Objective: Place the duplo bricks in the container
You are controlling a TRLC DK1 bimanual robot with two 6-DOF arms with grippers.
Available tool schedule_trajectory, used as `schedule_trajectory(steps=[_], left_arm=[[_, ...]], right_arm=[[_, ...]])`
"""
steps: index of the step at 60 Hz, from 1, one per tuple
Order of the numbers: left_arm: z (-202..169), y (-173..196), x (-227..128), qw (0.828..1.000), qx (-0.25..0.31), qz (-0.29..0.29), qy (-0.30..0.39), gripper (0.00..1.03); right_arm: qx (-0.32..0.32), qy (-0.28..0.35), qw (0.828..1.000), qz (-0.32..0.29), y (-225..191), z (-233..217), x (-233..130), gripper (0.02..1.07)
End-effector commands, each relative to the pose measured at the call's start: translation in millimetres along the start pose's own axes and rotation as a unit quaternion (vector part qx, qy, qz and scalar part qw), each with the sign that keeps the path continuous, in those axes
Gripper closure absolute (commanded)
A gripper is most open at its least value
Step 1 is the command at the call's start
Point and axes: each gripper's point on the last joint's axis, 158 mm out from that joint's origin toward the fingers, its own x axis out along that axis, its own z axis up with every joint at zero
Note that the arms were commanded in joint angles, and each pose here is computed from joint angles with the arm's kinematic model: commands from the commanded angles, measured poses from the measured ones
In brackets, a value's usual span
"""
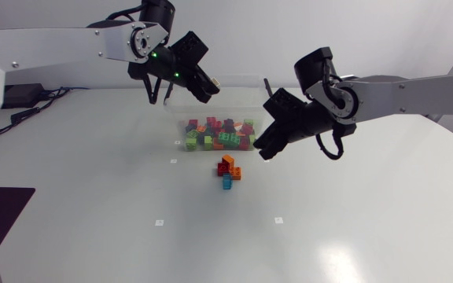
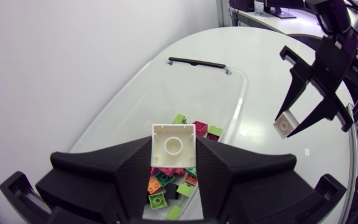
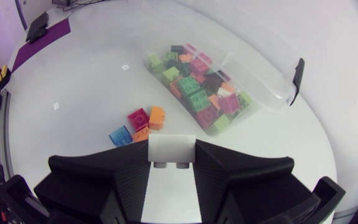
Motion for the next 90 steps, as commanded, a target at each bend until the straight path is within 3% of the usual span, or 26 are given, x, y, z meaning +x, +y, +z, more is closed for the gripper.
schedule_trajectory(steps=[1, 3, 6, 12, 15, 37, 54, 73, 90], left_arm=[[1, 17, 9, 1.000, -0.027, 0.015, -0.002, 0.80], [-1, 18, 11, 0.999, -0.029, 0.017, 0.000, 0.79], [-4, 19, 14, 0.999, -0.032, 0.018, 0.004, 0.69], [-10, 22, 16, 0.999, -0.034, 0.028, 0.016, 0.17], [-12, 24, 15, 0.999, -0.034, 0.035, 0.020, 0.05], [2, 24, -34, 0.996, -0.022, 0.081, 0.010, 0.05], [-4, -3, -67, 0.997, 0.000, 0.083, -0.002, 0.05], [-52, -102, -49, 0.996, 0.077, -0.038, 0.038, 0.05], [-92, -154, -21, 0.983, 0.131, -0.108, 0.071, 0.05]], right_arm=[[0.008, -0.019, 1.000, -0.007, -9, 19, -8, 0.89], [0.010, -0.023, 1.000, -0.009, -11, 24, -9, 0.89], [0.015, -0.028, 0.999, -0.011, -14, 29, -9, 0.89], [0.023, -0.039, 0.999, -0.016, -22, 42, -9, 0.89], [0.027, -0.045, 0.998, -0.018, -25, 48, -9, 0.89], [0.049, -0.074, 0.996, -0.024, -50, 82, 0, 0.89], [0.060, -0.089, 0.994, -0.025, -60, 100, 10, 0.89], [0.071, -0.096, 0.993, -0.021, -69, 117, 36, 0.88], [0.077, -0.102, 0.991, -0.027, -75, 141, 59, 0.88]])
